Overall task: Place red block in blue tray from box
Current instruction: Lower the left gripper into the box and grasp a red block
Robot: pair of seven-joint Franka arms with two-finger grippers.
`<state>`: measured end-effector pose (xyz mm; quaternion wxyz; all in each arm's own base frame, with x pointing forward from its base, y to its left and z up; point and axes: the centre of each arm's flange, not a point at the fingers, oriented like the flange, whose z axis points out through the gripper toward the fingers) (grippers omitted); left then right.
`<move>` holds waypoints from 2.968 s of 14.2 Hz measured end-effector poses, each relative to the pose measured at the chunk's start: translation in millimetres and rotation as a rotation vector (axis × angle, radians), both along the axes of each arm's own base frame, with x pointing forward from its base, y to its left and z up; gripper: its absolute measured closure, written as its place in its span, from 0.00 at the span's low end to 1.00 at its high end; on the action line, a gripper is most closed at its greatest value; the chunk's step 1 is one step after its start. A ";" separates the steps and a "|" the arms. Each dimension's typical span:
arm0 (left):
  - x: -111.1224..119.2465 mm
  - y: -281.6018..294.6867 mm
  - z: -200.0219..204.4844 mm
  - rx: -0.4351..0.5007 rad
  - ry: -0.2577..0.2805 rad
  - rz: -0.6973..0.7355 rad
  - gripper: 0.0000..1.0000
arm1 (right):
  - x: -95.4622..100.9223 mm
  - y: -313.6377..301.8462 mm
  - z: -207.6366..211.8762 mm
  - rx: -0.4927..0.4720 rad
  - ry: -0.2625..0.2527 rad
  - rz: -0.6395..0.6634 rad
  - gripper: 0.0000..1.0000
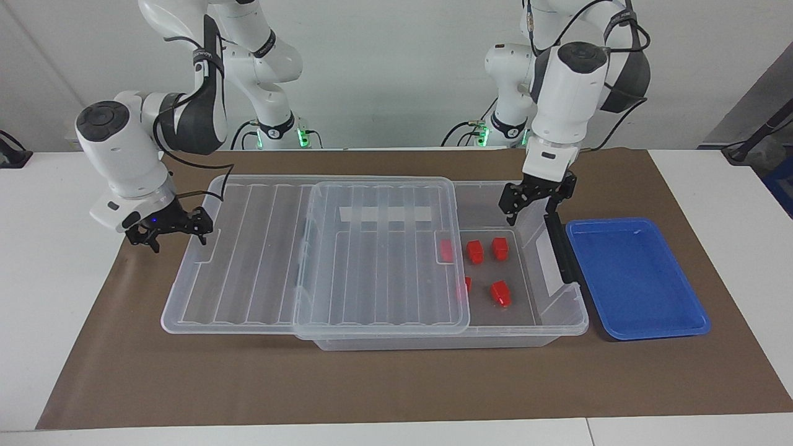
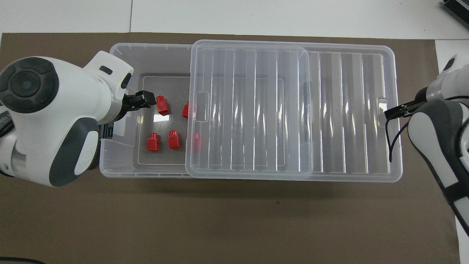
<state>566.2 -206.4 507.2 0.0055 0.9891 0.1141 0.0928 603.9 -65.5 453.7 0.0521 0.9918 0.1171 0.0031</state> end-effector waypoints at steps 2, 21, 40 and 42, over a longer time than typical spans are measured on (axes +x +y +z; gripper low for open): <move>11.3 -11.4 -25.1 -0.014 -0.013 0.018 0.00 | -0.6 0.4 1.4 0.000 0.005 0.000 0.00; 61.3 -14.2 -178.7 0.000 -0.048 0.065 0.00 | -64.1 64.4 185.2 0.057 -0.065 -0.375 0.00; 51.3 -13.2 -205.2 0.049 -0.036 -0.006 0.30 | -57.4 74.3 183.1 0.087 0.036 -0.381 0.00; 51.3 -13.4 -205.1 0.049 -0.036 -0.007 0.56 | -57.7 74.3 182.5 0.087 0.038 -0.381 0.00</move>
